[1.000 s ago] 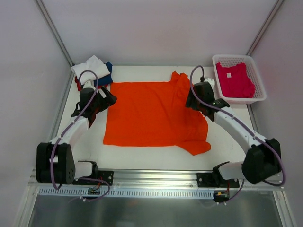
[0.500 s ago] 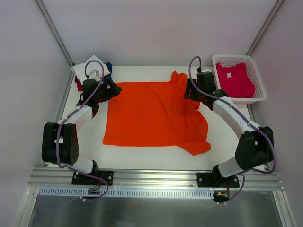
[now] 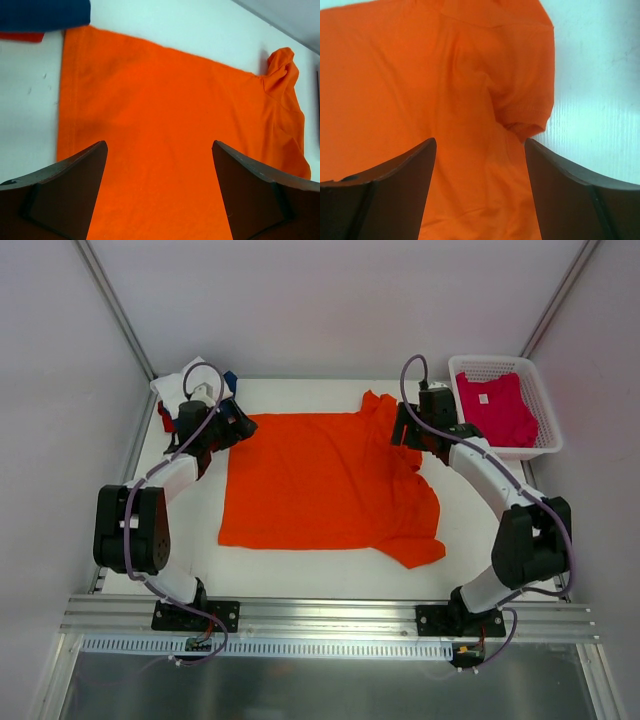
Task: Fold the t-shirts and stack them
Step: Flatten the tshirt out
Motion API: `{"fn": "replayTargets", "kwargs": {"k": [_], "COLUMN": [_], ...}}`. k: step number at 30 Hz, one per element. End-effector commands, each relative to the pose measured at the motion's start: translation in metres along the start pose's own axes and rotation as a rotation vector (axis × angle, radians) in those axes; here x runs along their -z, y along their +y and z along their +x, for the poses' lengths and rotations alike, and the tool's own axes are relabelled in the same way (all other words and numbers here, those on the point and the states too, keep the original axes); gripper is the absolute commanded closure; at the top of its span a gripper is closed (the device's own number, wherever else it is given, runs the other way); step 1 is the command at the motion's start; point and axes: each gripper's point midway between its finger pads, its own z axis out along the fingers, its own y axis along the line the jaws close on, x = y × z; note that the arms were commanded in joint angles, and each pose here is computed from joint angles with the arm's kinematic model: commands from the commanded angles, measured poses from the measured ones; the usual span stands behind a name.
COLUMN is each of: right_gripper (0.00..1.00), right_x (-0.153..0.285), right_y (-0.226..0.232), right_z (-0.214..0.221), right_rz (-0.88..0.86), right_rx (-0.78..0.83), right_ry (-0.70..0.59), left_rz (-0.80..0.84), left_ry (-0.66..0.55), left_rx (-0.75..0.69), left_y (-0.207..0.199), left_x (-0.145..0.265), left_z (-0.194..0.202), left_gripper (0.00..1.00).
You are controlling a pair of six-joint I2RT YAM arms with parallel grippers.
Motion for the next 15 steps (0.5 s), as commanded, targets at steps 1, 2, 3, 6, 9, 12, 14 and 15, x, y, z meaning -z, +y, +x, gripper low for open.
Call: {"fn": "replayTargets", "kwargs": {"k": [1,2,3,6,9,12,14,15], "right_gripper": [0.25,0.25,0.25,0.25,0.25,0.25,0.25,0.25], "right_x": [-0.008,-0.017,-0.019,-0.032,-0.036,-0.04,-0.043,-0.052], "right_y": [0.002,0.004,0.006,0.01,0.019,0.019,0.017,0.011], "right_z": [-0.029,-0.028,-0.039,-0.043,-0.051,-0.061,-0.072,-0.073], "right_rz": [-0.029,-0.042,-0.05,-0.068,-0.115,-0.128,-0.133,-0.125], "right_rx": [-0.009,-0.011,-0.019,-0.025,-0.031,-0.03,-0.036,-0.047], "right_ry": [-0.029,-0.011,-0.024,-0.01,-0.02,-0.047,-0.064,-0.053], "left_rz": [0.034,0.036,0.033,-0.005,-0.044,-0.131,-0.152,-0.156], "left_ry": [-0.086,-0.092,-0.097,-0.087,-0.103,-0.048,-0.029,-0.032], "left_rx": [-0.07,-0.075,-0.08,-0.102,-0.132,-0.153,-0.157,-0.159], "left_y": [-0.017,-0.017,-0.017,-0.006,-0.005,0.015,0.023,0.024], "left_x": [-0.012,-0.016,-0.024,-0.045,-0.067,-0.085,-0.091,-0.093], "left_z": [-0.04,-0.044,-0.05,-0.052,-0.076,-0.073,-0.068,-0.069], "left_gripper": [0.13,0.13,0.14,0.14,0.16,0.17,0.18,0.18]}}
